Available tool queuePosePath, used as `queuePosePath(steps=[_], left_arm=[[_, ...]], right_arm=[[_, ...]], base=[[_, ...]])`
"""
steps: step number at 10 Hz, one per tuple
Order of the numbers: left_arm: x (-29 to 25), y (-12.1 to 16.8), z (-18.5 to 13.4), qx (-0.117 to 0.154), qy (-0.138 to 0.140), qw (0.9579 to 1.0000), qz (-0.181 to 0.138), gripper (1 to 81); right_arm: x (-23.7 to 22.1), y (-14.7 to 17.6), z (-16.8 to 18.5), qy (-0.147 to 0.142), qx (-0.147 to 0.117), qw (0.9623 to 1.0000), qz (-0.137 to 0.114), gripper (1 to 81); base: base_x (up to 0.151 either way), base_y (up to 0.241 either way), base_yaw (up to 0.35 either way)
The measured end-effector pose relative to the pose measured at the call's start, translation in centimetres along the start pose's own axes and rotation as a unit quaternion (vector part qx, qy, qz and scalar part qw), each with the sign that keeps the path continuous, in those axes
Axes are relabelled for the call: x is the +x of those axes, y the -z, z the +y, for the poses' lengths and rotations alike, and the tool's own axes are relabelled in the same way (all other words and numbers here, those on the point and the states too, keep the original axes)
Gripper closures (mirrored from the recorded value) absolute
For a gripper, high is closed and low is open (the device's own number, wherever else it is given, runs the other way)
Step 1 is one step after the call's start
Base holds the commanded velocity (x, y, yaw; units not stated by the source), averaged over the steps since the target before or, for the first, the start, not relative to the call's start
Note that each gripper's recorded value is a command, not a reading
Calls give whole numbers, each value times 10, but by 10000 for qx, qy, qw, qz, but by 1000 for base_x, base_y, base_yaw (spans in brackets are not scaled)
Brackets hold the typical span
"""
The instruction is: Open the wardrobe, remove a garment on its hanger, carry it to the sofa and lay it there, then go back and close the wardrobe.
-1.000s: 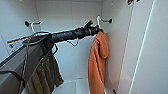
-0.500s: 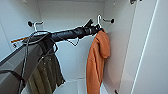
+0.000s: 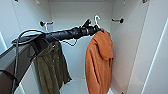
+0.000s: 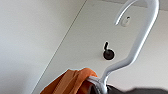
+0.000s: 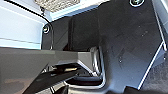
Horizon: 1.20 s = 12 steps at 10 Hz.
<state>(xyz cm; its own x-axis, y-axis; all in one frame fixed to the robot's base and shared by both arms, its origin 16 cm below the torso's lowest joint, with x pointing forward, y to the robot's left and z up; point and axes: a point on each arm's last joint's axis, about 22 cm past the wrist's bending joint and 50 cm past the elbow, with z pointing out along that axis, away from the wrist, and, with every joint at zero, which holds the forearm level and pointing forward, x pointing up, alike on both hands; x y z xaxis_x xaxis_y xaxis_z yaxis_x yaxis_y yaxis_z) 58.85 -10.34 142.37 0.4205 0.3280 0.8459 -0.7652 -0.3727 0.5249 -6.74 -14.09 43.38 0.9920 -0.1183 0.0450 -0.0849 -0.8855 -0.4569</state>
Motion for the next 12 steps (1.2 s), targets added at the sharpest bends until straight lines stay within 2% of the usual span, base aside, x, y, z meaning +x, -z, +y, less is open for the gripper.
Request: queuePosePath(steps=[2, 3, 6, 10, 12], left_arm=[[11, 9, -4, 92, -101, 9999, 60, 811], [9, 7, 8, 45, -159, 9999, -1, 811], [12, 3, 59, -365, -369, 9986, -71, 811], [-16, 3, 61, -473, -196, 9983, -281, 811], [-38, 1, 71, -617, -129, 9970, -458, 811]], right_arm=[[8, 0, 0, 48, 4, 10000, 29, 10], [8, 0, 0, 47, 5, 10000, 27, 10], [9, -1, -2, 53, 15, 10000, 34, 10], [10, -2, -5, 59, 33, 10000, 40, 10], [14, -3, -8, 69, 52, 9999, 62, 10]], base=[[0, 0, 0], [0, 0, 0], [0, 0, 0], [0, 0, 0], [0, 0, 0]])
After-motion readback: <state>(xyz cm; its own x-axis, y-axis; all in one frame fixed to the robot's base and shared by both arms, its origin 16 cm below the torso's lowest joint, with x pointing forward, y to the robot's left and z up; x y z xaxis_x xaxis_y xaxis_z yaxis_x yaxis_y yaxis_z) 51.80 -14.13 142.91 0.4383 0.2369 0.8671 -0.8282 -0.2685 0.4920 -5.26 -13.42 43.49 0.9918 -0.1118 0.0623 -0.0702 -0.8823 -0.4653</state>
